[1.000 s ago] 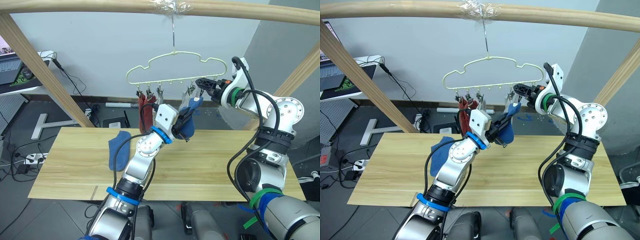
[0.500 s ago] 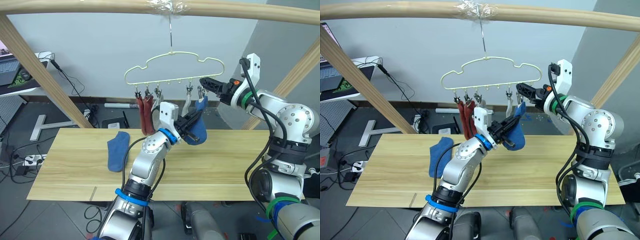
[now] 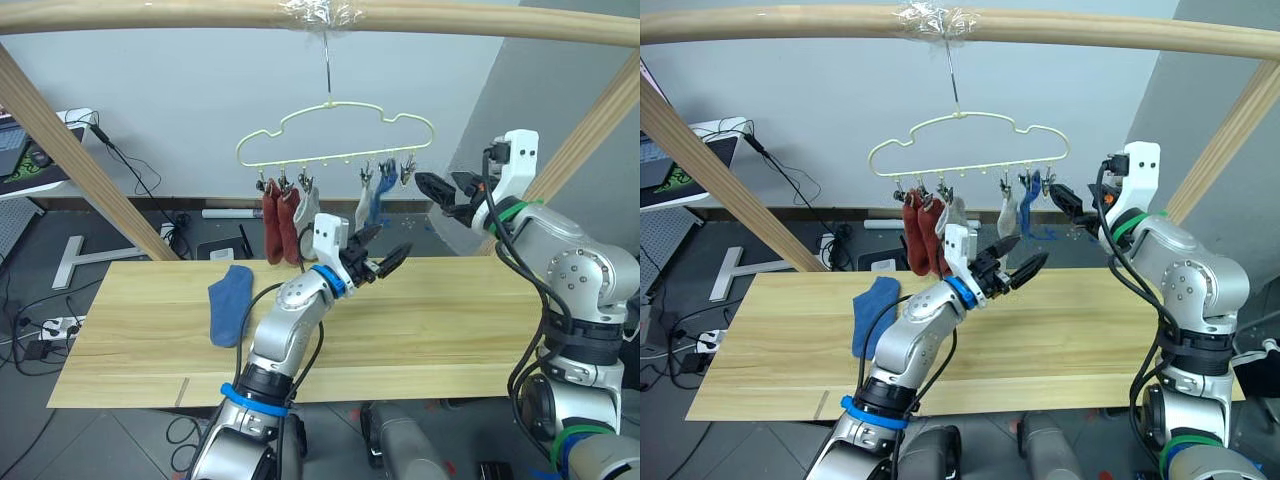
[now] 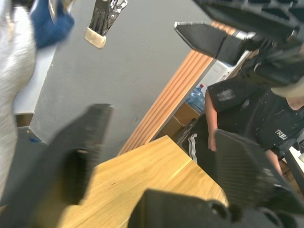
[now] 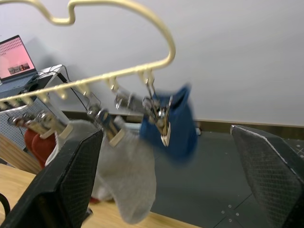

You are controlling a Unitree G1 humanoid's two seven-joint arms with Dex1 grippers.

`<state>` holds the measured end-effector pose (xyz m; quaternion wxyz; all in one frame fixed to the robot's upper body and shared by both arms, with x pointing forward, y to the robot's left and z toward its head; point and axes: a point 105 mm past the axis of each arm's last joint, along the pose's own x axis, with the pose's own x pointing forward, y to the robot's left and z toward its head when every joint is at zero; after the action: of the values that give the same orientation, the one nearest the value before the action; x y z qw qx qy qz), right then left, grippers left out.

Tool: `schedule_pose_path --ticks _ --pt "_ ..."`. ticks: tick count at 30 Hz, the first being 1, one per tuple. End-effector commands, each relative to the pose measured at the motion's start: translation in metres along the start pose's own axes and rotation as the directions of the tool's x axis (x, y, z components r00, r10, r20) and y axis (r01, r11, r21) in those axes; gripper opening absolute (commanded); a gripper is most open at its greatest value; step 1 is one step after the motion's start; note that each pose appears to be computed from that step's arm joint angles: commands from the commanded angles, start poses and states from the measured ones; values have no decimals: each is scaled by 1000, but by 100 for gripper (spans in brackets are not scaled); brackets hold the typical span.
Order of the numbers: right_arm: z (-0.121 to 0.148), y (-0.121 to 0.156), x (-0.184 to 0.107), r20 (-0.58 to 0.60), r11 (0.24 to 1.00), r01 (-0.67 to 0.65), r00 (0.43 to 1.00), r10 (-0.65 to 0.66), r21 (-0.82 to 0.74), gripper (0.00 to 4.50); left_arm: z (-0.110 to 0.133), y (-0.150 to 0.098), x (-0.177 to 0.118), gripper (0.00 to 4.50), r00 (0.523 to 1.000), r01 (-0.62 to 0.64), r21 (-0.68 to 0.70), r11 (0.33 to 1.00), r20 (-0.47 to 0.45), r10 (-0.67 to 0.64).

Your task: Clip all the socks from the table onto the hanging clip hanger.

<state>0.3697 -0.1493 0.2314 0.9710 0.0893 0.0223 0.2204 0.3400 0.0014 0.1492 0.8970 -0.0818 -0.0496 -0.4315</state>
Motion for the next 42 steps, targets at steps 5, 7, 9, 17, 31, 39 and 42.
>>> schedule_pose_path --ticks 5,7,9,17,31,39,42 --pt "-6 7 -10 97 983 52 995 -36 -177 450 34 17 -30 443 999 5 183 983 34 -12" --pt "-11 8 -11 110 983 62 993 -44 -172 432 39 19 -38 448 1000 17 243 970 21 -23" --pt "-13 9 -11 120 983 68 992 -48 -171 393 42 19 -41 450 999 30 273 961 12 -35" --pt "-18 8 0 209 955 194 967 -147 -223 312 76 16 -61 450 998 51 339 940 23 -62" --pt "-18 13 30 248 954 205 957 -148 -221 194 87 10 -64 450 997 59 362 930 25 -73" --pt "-21 15 44 247 956 202 958 -148 -211 194 92 7 -65 450 996 65 370 927 32 -83" --pt "-23 12 46 245 955 215 956 -163 -204 194 93 4 -66 450 995 79 372 925 31 -98"
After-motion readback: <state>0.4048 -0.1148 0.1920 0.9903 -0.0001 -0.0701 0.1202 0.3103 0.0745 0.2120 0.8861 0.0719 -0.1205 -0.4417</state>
